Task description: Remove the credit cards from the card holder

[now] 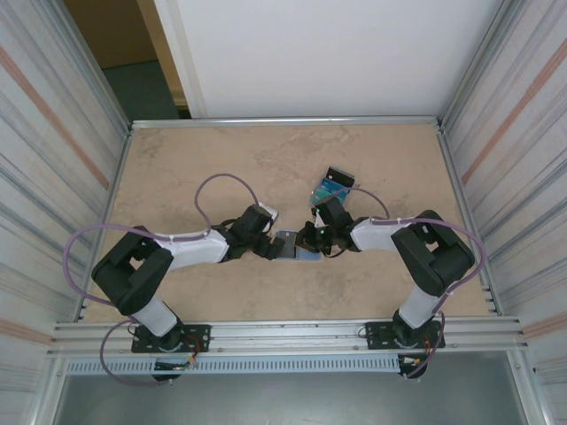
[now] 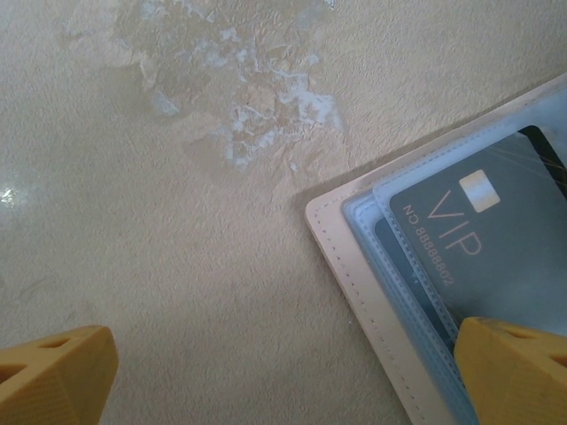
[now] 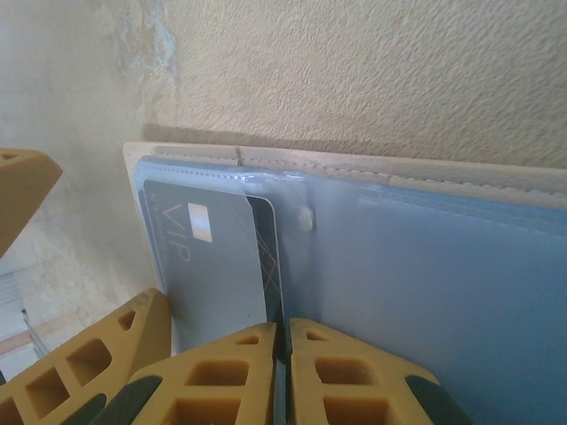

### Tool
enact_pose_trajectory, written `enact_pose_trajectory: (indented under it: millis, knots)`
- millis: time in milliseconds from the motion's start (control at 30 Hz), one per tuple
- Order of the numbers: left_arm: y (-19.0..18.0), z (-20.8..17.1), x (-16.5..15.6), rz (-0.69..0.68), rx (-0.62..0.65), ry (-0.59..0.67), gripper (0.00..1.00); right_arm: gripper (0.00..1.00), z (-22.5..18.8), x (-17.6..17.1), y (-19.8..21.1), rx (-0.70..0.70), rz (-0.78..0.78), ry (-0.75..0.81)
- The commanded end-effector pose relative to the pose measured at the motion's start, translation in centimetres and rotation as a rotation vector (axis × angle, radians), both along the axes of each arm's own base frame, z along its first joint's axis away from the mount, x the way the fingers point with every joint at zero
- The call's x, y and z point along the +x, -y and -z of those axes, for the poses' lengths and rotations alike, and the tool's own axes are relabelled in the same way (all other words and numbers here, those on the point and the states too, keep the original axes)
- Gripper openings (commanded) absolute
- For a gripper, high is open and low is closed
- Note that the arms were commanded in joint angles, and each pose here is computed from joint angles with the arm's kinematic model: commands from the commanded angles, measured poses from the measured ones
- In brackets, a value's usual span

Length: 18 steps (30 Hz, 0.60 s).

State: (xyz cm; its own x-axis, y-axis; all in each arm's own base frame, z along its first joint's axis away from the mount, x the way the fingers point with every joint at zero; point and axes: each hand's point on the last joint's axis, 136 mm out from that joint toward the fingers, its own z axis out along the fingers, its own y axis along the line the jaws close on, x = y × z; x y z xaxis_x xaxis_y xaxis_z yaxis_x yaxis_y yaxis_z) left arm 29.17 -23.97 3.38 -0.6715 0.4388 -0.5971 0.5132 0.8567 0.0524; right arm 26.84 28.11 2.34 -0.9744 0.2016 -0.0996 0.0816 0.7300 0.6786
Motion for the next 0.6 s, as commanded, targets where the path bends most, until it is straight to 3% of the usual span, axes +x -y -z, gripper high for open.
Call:
enact_pose_trajectory:
  millis: [0,433,567]
  knots:
    - [-0.5,1.6,-1.0,0.011,0.065,-0.053,0.99,0.11,0.0,-0.4,-0.8,0.051,-0.02,-0.024]
    - [0.0,1.2,-1.2,0.021,0.05,-0.051,0.99,0.13,-0.7,-0.4,-2.0,0.133,-0.048,-0.008]
    - [0.2,1.0,-1.2,0.024,0.042,-0.049,0.99,0.06,-0.6,-0.4,-2.1,0.137,-0.052,-0.008]
